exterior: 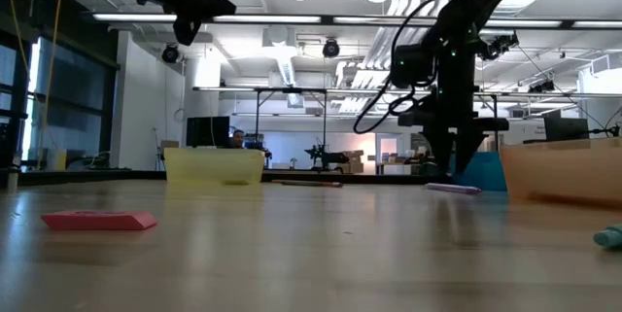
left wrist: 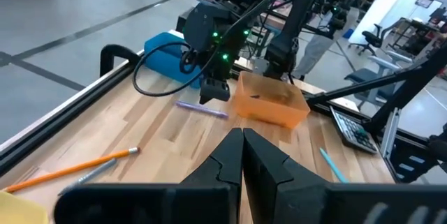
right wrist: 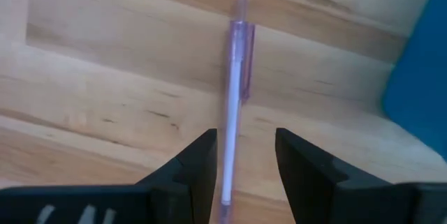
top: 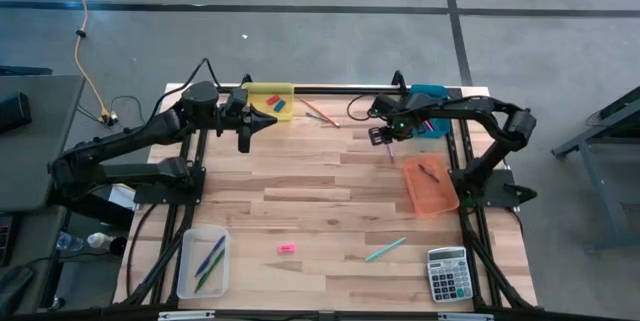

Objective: Sort crayons/erasers/pens/pencils in bins
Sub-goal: Put the violet pen into the white bin

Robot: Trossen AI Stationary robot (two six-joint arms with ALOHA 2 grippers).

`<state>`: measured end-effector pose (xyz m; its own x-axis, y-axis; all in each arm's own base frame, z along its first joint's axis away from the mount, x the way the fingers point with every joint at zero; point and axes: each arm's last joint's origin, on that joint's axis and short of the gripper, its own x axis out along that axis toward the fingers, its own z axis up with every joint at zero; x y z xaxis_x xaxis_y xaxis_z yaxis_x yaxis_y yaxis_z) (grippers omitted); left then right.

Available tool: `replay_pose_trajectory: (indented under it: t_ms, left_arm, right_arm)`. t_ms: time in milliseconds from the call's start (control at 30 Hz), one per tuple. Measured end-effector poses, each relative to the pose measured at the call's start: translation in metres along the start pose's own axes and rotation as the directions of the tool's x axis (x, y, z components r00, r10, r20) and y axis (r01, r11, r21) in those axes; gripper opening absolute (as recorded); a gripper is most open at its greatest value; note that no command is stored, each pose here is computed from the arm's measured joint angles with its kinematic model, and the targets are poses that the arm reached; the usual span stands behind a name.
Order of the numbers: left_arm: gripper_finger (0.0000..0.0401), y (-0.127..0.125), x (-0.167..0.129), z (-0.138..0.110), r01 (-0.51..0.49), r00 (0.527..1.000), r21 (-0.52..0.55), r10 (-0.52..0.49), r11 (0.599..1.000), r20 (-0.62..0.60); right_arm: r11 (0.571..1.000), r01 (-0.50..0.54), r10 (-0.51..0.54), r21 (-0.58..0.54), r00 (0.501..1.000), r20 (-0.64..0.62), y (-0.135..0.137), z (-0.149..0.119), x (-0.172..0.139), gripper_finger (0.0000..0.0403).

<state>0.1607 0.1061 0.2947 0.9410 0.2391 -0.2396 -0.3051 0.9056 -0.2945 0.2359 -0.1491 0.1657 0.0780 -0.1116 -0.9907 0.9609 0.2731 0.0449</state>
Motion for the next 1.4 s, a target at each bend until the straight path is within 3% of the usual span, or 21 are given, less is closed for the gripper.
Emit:
replay_pose_trajectory:
  t_ms: [500,967,1233,1400]
  left_arm:
    - [0.0,-0.003,0.001,-0.001,0.015,1.0,-0.06,-0.015,0.998,-0.004]
    - [0.0,-0.006,0.002,-0.001,0.028,0.999,-0.261,-0.031,0.965,-0.008]
    - [0.0007,-0.006,0.005,-0.002,0.027,0.999,-0.409,-0.037,0.912,-0.018]
    - [0.003,-0.007,0.016,0.001,0.071,0.997,-0.441,-0.066,0.894,0.025]
  right_arm:
    - [1.0,-0.013,0.012,-0.014,0.998,-0.06,0.009,0.004,0.03,0.013]
    - [0.997,-0.035,0.031,-0.069,0.998,-0.05,0.01,0.004,0.027,0.0013]
    - [0.97,-0.202,0.211,-0.138,0.976,0.052,0.023,-0.009,-0.018,0.0017]
    - [0.908,-0.352,0.394,-0.225,0.902,0.176,0.039,-0.028,-0.06,0.0018]
